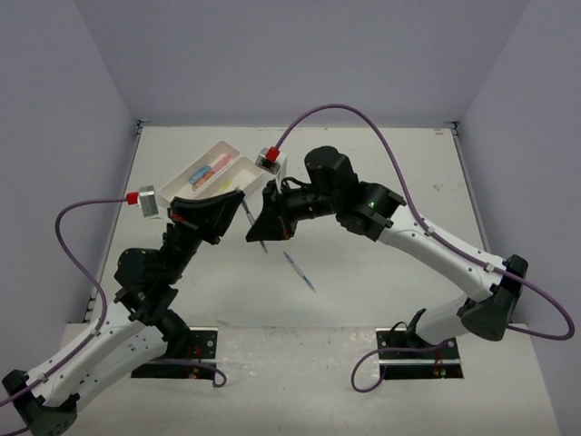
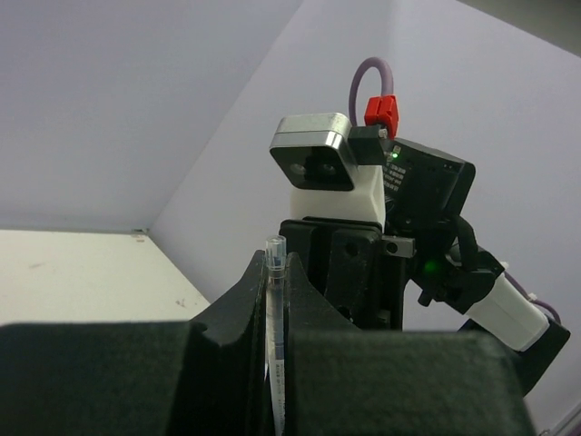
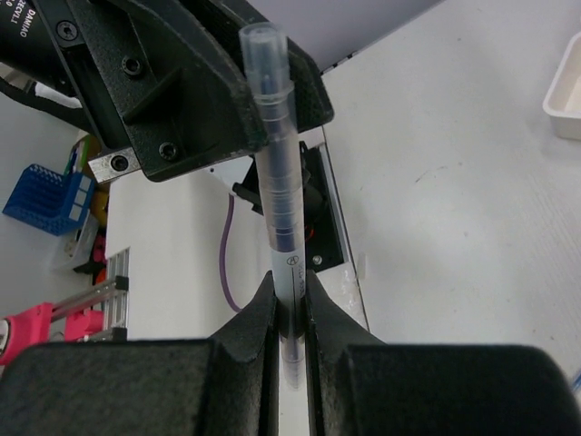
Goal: Sort the stationery into containers
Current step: Close the pen cap on the pen, then place the pen in the storage box, then move the pen cap to the center of the board.
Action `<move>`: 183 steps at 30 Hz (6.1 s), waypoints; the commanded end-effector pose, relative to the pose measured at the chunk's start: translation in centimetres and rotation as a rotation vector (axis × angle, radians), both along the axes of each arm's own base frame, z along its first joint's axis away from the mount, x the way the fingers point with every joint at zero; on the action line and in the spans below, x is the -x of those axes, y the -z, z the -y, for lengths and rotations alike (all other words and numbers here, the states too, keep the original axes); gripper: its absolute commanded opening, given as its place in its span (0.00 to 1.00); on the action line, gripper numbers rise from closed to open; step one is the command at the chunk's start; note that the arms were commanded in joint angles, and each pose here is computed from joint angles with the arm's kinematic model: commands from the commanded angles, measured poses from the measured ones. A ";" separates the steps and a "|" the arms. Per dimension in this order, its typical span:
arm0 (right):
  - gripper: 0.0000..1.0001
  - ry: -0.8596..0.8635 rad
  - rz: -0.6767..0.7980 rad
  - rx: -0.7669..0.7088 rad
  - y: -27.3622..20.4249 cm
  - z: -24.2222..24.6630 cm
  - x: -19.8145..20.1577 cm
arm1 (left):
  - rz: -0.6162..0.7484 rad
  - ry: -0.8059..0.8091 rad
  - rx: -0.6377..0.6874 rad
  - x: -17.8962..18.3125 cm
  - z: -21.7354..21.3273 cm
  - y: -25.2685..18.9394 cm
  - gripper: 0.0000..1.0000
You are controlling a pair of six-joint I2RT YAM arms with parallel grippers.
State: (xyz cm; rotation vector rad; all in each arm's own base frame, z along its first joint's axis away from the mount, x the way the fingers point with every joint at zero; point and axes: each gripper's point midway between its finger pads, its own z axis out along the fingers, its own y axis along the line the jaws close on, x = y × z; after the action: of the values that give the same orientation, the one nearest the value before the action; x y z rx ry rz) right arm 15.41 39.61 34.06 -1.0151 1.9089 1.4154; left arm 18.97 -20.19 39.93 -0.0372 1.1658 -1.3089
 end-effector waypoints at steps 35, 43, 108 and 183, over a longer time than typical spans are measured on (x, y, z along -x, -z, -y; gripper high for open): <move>0.35 0.207 0.227 -0.169 0.4 2.1 -4.0 | -0.175 -0.035 -0.582 -3.2 3.7 5.7 0.00; 0.99 0.842 0.270 0.126 8.3 14.9 -10.7 | -0.274 -0.783 -1.175 -16.6 -5.5 7.5 0.00; 0.99 1.020 0.326 0.218 11.6 22.6 -11.3 | -1.467 -0.615 -0.436 -2.1 -10.6 28.3 1.00; 0.99 0.940 0.281 0.142 11.5 21.0 -11.1 | -1.918 -0.853 -0.568 10.1 -9.1 39.2 0.41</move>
State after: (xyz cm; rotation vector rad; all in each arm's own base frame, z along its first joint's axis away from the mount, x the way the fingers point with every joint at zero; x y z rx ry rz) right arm 26.39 18.30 21.42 -0.2509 1.9253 0.5311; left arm 5.30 -9.74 1.65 -1.4201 2.6893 0.3852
